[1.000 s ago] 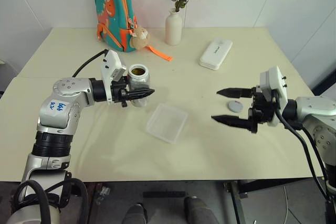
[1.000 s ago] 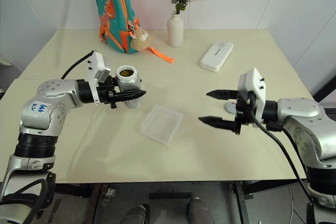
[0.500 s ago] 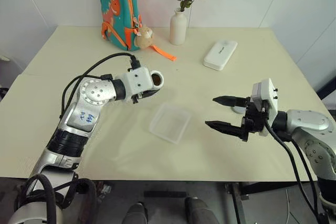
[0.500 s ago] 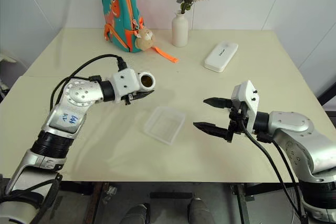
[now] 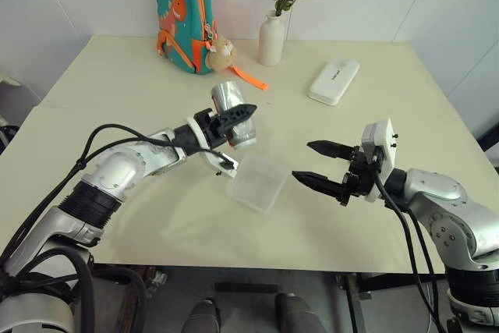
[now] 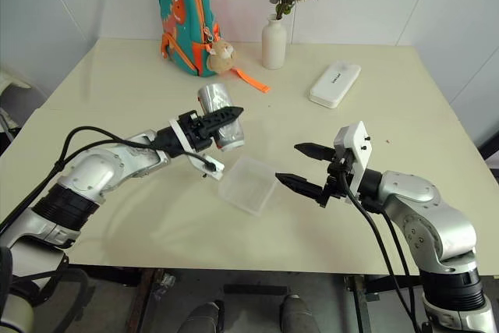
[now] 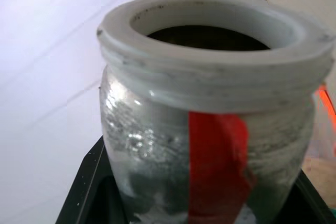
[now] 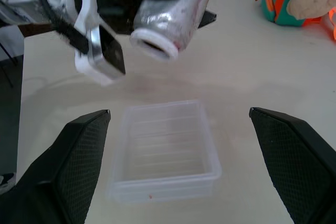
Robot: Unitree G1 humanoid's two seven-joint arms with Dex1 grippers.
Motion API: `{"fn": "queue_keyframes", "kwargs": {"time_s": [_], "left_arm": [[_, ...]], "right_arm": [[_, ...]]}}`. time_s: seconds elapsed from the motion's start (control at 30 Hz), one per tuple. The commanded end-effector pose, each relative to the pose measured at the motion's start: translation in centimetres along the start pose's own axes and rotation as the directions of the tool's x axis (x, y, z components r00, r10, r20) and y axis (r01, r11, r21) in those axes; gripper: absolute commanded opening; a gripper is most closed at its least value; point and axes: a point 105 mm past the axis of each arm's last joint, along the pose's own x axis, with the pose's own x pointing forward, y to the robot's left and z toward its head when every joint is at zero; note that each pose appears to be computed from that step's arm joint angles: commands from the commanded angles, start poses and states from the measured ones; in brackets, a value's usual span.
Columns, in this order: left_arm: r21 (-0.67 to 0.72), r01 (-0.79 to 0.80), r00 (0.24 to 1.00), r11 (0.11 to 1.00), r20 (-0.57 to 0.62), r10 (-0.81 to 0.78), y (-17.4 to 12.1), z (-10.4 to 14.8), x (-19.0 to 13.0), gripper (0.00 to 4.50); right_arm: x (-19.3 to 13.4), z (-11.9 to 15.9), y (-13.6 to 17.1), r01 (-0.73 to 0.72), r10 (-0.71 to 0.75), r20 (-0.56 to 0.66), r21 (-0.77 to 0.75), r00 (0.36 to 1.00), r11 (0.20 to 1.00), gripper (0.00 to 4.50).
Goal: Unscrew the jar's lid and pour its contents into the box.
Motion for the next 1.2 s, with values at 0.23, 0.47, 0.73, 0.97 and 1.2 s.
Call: {"fn": "queue_keyframes", "kwargs": {"time_s": [0.23, 0.47, 0.73, 0.97, 1.2], "left_arm": [[0.053, -0.046, 0.999, 0.998, -0.015, 0.047, 0.3, 0.1, 1.5, 1.98], [-0.018, -0.068, 0.995, 0.998, -0.074, 0.066, 1.6, -1.1, 2.9, 1.98], [-0.665, -0.079, 0.950, 0.743, -0.276, -0.146, -1.4, -5.3, -0.9, 1.98], [-0.795, -0.570, 0.759, -0.208, -0.412, -0.505, -8.0, -10.3, -5.7, 1.98], [-0.447, -0.793, 0.603, -0.414, -0.478, -0.639, -13.1, -11.4, -11.4, 1.98]], "right_arm": [[0.8, 0.6, -0.2, 0.022, -0.022, 0.078, 0.007, 0.997, 1.000, 4.46], [0.8, 0.6, -0.2, 0.024, -0.026, 0.095, 0.024, 0.995, 0.999, 4.46], [0.2, 0.4, 0.0, 0.014, -0.015, 0.076, 0.025, 0.997, 1.000, 4.46], [0.1, 0.3, 1.8, -0.140, 0.139, -0.012, -0.058, 0.990, 0.989, 4.46], [-0.7, 1.1, 1.0, -0.182, 0.177, -0.044, -0.188, 0.983, 0.965, 4.46]]}}
